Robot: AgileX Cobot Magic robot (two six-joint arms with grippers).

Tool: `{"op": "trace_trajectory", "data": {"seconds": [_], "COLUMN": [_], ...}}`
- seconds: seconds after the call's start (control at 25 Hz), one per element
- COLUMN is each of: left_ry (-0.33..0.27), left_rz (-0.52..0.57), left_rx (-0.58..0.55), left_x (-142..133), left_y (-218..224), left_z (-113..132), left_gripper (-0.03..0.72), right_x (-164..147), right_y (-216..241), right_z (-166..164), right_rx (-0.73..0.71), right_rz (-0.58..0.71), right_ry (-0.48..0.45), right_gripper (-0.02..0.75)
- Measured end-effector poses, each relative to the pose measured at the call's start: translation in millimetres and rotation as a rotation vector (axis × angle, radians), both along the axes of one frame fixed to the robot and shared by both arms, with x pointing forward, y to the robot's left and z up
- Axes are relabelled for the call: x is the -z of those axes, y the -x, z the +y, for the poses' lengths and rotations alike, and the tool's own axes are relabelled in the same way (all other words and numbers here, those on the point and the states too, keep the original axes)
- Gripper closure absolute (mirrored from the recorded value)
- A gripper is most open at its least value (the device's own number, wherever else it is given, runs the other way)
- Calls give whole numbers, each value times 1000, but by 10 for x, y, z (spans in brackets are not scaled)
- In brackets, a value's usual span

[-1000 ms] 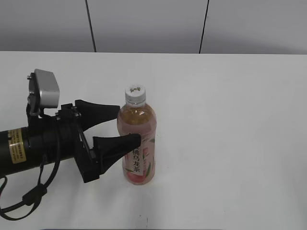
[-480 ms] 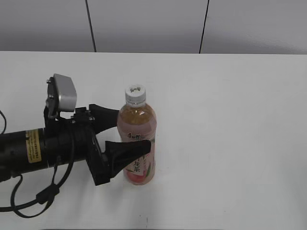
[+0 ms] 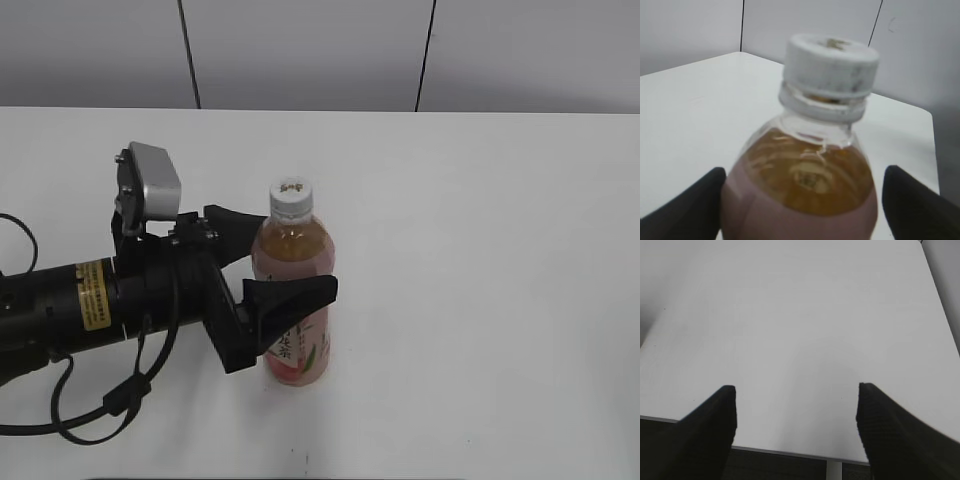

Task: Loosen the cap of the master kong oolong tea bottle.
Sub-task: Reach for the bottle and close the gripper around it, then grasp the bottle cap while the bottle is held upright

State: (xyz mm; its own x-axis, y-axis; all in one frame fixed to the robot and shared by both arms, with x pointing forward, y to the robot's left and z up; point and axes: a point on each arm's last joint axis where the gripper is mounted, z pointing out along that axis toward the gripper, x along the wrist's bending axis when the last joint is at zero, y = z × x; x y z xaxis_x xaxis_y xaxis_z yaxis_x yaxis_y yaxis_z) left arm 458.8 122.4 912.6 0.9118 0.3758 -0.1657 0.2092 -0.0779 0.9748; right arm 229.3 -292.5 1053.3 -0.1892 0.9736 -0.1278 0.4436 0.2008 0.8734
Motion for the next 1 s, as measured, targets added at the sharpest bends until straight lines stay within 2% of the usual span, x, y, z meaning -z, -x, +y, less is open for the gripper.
{"op": "trace_trajectory", "data": {"seconds": [0.24, 1.0], "left_ry": [0, 1], "left_rz": [2, 2], "left_rx": [-8, -10], "left_x": [0, 0], "left_y": [-6, -8], "left_z": [3, 3], "left_gripper": [211, 212], "right_x": [0, 0], "right_y": [0, 0], "right_z": [0, 0], "right_rx": [0, 0], "right_rz": [0, 0], "right_ry": [0, 0], "right_gripper": [172, 172]}}
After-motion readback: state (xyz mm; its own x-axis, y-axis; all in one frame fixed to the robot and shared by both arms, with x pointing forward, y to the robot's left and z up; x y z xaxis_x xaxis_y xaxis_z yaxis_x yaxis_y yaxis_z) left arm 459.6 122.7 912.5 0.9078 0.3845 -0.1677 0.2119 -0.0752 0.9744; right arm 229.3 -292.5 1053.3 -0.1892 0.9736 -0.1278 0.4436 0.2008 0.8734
